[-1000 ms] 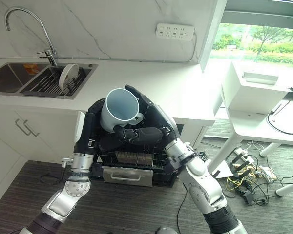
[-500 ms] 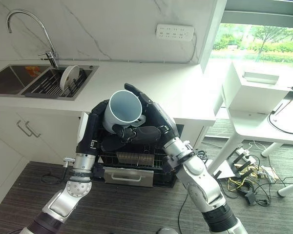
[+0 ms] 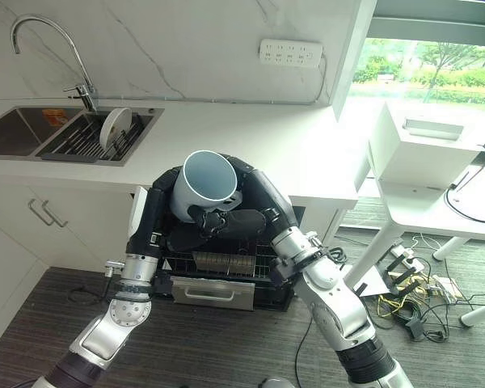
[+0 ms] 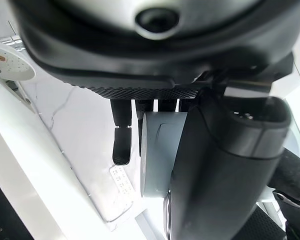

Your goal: Place the dishes in the dishwasher.

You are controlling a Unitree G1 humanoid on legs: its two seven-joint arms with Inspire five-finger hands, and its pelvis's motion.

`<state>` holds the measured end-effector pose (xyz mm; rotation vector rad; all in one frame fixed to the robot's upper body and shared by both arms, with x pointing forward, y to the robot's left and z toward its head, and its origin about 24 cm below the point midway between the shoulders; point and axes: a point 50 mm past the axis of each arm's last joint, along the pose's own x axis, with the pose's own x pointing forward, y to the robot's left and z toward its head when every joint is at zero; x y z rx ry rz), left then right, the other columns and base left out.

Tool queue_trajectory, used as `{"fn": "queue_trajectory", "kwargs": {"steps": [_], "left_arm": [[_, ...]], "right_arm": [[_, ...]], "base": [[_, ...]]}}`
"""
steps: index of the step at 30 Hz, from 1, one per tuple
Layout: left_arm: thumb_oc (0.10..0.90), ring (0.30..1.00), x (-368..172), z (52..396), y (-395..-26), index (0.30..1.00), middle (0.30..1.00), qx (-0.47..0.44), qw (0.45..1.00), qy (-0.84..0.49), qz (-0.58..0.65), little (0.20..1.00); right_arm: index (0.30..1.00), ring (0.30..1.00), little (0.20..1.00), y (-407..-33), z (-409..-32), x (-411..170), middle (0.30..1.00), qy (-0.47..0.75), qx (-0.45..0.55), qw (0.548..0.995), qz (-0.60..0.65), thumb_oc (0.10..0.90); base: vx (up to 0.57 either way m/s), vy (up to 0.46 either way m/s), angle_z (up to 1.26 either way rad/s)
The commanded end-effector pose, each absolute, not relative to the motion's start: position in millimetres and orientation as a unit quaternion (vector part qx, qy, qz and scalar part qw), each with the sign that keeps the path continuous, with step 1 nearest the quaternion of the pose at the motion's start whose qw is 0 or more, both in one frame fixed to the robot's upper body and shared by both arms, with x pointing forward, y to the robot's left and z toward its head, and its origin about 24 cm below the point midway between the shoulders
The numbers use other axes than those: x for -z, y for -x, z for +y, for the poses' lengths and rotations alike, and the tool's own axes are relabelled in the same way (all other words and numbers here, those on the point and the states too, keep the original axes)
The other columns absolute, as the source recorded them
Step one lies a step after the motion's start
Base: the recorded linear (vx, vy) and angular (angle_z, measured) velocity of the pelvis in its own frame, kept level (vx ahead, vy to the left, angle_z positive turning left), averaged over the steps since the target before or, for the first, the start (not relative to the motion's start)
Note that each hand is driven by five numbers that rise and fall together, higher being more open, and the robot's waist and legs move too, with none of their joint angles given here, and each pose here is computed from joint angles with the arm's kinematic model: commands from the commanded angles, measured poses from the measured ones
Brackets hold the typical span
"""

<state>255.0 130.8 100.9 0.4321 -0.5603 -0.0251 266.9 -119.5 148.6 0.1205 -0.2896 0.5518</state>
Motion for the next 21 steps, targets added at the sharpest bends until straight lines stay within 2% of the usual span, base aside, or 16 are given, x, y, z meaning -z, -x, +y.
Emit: {"fn": "queue_trajectory", "kwargs": {"steps": [1,18,19,20,21], "left_arm": [[0.400,0.300,-158.2,105.1,-263.2,0.300,0.300,0.049,0.888,-0.182,-0.420,0.300],[0.400,0.300,-149.8,106.1,-264.3,0.300,0.300,0.055,0.903,-0.172,-0.390,0.300],[0.569,0.554,-148.6,106.9,-265.0,0.554,0.554,0.054,0.907,-0.167,-0.382,0.554],[0.640,0.660,-148.4,107.1,-265.1,0.660,0.660,0.054,0.908,-0.167,-0.380,0.660],[0.800,0.900,-148.0,108.4,-265.4,0.900,0.900,0.052,0.911,-0.162,-0.375,0.900]], "right_arm": [[0.300,0.300,0.300,-260.3,-97.1,-218.6,0.300,-0.097,-0.323,0.890,-0.308,0.400],[0.300,0.300,0.300,-259.8,-98.6,-220.0,0.300,-0.110,-0.301,0.892,-0.318,0.400],[0.300,0.300,0.300,-260.0,-99.3,-218.9,0.300,-0.109,-0.297,0.894,-0.317,0.400],[0.300,0.300,0.300,-260.0,-99.4,-218.9,0.300,-0.109,-0.297,0.894,-0.317,0.400],[0.300,0.300,0.300,-260.0,-100.1,-218.5,0.300,-0.108,-0.294,0.895,-0.317,0.400]], "base": [[0.00,0.000,0.00],[0.00,0.000,0.00],[0.00,0.000,0.00],[0.00,0.000,0.00],[0.00,0.000,0.00]]}}
